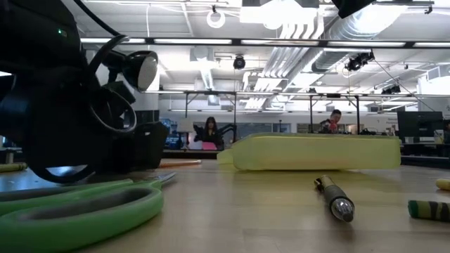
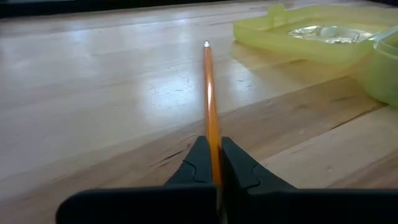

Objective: Pick & place school supplies into a supply box
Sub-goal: Put the orange pencil into the yellow supply box

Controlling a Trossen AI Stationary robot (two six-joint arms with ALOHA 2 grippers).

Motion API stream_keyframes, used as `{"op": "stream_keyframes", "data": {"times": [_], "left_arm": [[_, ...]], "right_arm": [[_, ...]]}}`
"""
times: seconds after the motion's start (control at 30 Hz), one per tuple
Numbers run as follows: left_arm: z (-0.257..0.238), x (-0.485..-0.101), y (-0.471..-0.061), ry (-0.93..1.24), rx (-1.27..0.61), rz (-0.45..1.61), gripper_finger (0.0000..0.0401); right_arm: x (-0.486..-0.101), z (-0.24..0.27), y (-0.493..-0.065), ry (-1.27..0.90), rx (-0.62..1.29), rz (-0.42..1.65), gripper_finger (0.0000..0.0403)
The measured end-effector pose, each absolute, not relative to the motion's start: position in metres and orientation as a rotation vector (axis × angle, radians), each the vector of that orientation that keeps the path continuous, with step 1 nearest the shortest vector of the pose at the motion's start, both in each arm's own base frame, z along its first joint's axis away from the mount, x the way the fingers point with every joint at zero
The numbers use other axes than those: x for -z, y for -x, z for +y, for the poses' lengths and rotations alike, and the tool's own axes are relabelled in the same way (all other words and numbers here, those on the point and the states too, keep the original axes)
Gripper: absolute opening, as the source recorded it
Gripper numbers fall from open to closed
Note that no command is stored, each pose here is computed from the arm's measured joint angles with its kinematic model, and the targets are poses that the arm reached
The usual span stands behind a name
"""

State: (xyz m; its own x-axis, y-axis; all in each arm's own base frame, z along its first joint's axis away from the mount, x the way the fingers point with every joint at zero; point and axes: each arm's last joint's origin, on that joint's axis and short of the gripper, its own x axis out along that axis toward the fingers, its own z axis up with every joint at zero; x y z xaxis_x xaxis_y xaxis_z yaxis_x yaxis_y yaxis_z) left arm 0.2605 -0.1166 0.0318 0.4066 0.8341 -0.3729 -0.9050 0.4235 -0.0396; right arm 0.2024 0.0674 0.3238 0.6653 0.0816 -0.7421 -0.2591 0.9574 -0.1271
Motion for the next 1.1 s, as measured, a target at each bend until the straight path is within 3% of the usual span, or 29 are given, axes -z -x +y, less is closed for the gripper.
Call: {"op": "stream_keyframes", "data": {"times": [0.37, 0.77, 1.1], "left_arm": [[-0.120, -0.061, -0.265, 0.303, -1.072, 0.344, 0.0030], [-0.129, -0.106, -0.283, 0.273, -0.988, 0.134, 0.0030], [-0.149, -0.194, -0.349, 0.112, -0.540, 0.438, 0.0030]], "right_arm": [[-0.324, 0.067, -0.202, 0.230, -0.194, 0.822, 0.0113], [-0.324, 0.067, -0.203, 0.229, -0.195, 0.820, 0.0113], [-0.324, 0.067, -0.202, 0.235, -0.196, 0.822, 0.0113]]}}
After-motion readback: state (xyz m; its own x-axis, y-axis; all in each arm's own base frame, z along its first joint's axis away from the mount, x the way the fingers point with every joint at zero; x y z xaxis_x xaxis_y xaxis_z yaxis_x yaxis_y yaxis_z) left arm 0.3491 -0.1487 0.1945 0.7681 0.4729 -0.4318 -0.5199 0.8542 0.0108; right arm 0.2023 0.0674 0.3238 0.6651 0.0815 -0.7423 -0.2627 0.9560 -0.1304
